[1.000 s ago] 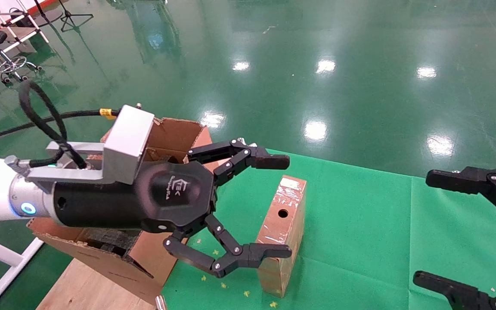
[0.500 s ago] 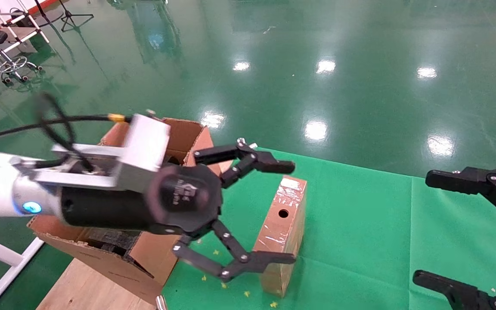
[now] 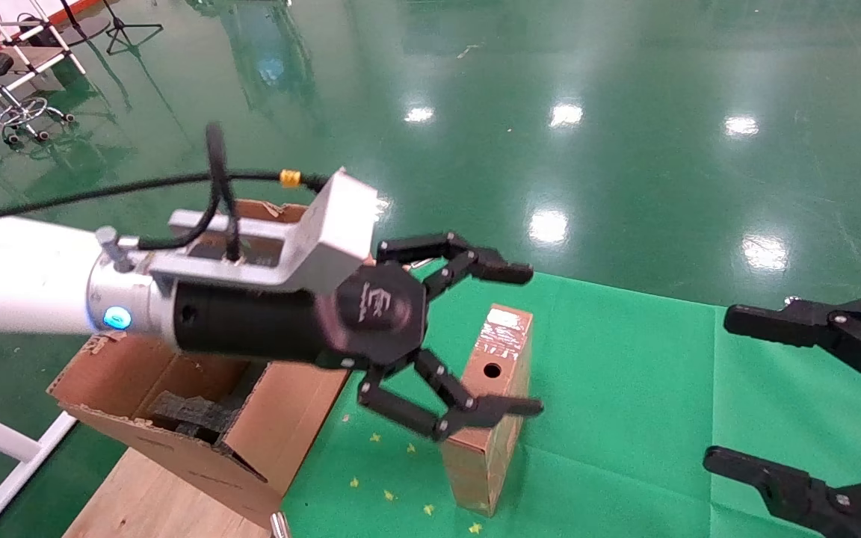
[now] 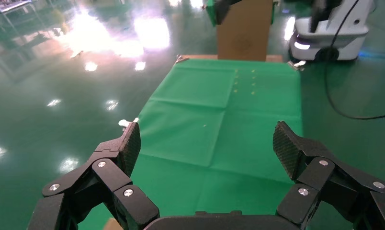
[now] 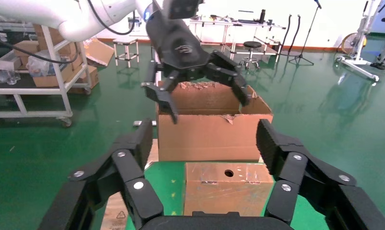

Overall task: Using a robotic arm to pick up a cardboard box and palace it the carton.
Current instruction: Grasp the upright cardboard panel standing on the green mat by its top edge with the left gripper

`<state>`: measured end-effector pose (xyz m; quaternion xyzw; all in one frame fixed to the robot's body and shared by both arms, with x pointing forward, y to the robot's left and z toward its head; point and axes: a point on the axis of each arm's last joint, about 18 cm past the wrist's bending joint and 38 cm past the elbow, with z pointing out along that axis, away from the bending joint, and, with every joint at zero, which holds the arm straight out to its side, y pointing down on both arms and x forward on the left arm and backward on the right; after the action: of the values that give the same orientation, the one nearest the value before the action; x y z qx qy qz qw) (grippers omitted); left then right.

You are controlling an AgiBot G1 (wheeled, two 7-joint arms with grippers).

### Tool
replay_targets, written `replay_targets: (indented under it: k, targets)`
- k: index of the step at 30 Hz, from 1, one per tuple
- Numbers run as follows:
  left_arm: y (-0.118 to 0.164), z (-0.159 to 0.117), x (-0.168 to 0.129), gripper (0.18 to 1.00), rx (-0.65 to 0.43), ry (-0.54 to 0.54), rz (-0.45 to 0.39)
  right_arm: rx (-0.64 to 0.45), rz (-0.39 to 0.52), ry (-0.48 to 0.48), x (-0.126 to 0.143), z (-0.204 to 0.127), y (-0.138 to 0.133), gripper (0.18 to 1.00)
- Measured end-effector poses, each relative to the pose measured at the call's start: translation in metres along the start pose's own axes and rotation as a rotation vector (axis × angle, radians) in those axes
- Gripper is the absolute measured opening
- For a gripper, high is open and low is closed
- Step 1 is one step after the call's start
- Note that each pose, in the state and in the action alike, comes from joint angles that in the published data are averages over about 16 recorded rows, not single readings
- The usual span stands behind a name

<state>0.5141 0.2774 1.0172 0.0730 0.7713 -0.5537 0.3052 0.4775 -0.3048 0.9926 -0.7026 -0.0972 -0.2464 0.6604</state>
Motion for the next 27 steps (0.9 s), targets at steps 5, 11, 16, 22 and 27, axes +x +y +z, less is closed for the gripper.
replay_targets:
  k: [5,11,16,22,27]
  targets:
    - [-0.007,0.007,-0.016,1.001,-0.1,-0.032,-0.039,0.0,0.0,0.0,0.0,0.0,0.0,0.765]
    - [-0.024,0.022,-0.037,1.001,-0.255,-0.082,-0.158,0.0,0.0,0.0,0.0,0.0,0.0,0.63]
    - [-0.036,0.036,-0.048,1.001,-0.392,-0.131,-0.286,0.0,0.0,0.0,0.0,0.0,0.0,0.514]
    - [-0.044,0.055,-0.052,1.001,-0.526,-0.198,-0.431,0.0,0.0,0.0,0.0,0.0,0.0,0.387]
    - [-0.041,0.071,-0.05,1.001,-0.616,-0.233,-0.507,0.0,0.0,0.0,0.0,0.0,0.0,0.305]
